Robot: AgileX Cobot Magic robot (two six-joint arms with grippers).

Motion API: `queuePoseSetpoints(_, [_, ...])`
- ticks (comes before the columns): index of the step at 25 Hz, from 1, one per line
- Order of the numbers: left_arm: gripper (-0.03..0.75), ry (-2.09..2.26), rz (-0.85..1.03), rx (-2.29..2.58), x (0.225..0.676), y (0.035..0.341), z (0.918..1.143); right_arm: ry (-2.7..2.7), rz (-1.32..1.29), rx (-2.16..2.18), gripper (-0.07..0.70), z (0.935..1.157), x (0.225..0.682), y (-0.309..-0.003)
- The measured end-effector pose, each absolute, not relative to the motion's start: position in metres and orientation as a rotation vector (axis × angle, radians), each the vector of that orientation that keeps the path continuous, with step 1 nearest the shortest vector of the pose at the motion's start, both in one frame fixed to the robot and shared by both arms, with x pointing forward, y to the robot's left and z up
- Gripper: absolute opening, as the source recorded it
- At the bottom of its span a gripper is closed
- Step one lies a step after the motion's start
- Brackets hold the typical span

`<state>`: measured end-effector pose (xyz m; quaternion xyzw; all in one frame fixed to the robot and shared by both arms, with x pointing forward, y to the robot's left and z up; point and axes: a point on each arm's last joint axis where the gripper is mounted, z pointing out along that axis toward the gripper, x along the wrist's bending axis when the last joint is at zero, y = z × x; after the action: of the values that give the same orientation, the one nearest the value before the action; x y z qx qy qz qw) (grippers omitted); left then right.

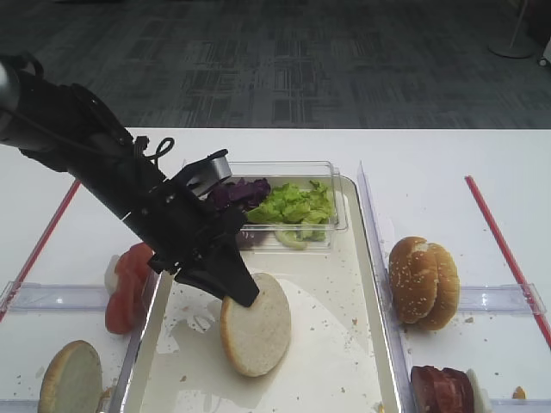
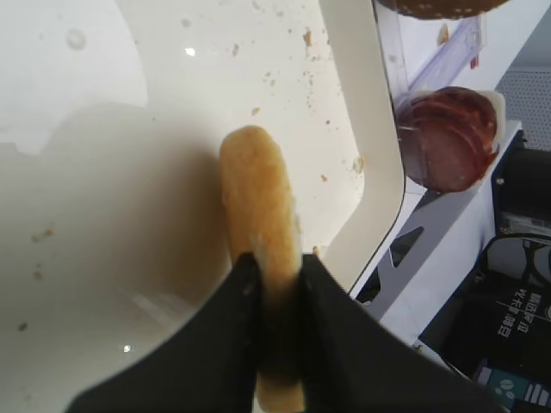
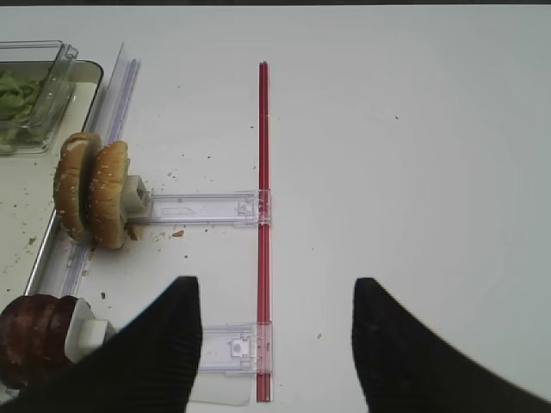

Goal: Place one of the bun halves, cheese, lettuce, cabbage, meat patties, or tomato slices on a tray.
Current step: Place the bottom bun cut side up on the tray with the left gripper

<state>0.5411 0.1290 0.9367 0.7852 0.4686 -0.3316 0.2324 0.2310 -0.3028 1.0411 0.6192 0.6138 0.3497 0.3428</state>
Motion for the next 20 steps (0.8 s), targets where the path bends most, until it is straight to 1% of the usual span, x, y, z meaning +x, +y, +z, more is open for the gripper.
queuePoseSetpoints(10, [0.075,1.296,-0.960,2.116,0.544,0.125,0.922,1.596,0.909,1.609,0.426,1.041,0.231,-0.303])
queuePoseSetpoints(20, [0.075,1.295,-0.959,2.139,0.544,0.126,0.919,1.596,0.909,1.609,0.426,1.041,0.231,-0.303])
